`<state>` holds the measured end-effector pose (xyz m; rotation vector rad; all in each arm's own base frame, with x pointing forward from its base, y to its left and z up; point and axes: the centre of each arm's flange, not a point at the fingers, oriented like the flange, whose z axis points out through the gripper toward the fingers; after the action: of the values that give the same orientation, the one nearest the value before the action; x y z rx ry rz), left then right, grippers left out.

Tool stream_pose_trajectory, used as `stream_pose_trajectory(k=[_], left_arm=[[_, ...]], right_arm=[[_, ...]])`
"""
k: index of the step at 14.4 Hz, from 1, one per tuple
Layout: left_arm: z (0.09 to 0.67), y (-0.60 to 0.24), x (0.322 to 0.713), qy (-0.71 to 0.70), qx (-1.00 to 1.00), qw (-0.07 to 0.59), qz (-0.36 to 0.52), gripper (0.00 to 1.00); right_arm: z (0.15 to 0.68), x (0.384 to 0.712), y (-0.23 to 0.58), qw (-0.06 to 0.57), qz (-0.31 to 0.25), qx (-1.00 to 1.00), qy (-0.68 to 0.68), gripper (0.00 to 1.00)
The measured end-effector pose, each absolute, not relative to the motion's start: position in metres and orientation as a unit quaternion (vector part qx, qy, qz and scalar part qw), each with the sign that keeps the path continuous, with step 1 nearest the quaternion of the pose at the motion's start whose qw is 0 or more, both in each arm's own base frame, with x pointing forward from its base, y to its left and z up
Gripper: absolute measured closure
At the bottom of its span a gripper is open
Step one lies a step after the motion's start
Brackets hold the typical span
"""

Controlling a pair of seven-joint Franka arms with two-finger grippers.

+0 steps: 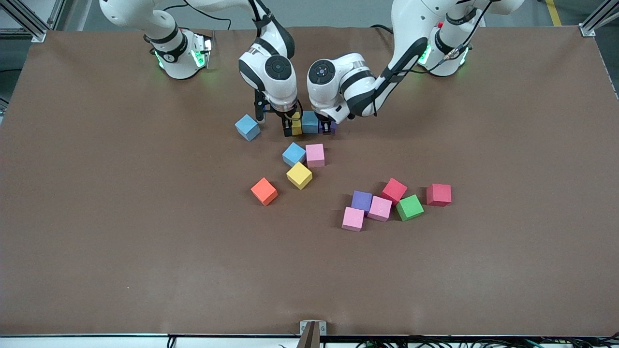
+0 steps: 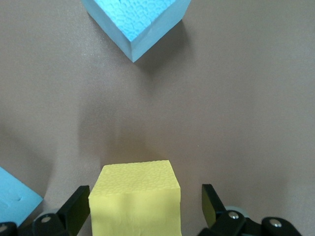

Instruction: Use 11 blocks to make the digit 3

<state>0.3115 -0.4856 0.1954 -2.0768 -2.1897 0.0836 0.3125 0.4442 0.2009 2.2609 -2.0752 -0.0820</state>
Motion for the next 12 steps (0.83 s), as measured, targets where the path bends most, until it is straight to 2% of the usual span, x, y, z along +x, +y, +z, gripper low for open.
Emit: stream_pose_trajectory(k=[6, 10, 12], left_arm=[[0.196, -0.486, 0.312, -0.724, -0.687, 0.061, 0.028, 0.44], [0.196, -0.486, 0.311, -0.724, -0.687, 0.06, 0.028, 0.44], [0.197, -0.488, 0.312, -0.724, -0.687, 0.056, 0.03, 0.41]], right_arm=[[0.208, 0.313, 0.445, 0.047, -0.027, 0.736, -0.675, 0.0], [0.238, 0.315, 0.443, 0.051, -0.031, 0.74, -0.67, 0.0], [0.256, 0.321, 0.437, 0.052, -0.033, 0.744, -0.665, 0.0]])
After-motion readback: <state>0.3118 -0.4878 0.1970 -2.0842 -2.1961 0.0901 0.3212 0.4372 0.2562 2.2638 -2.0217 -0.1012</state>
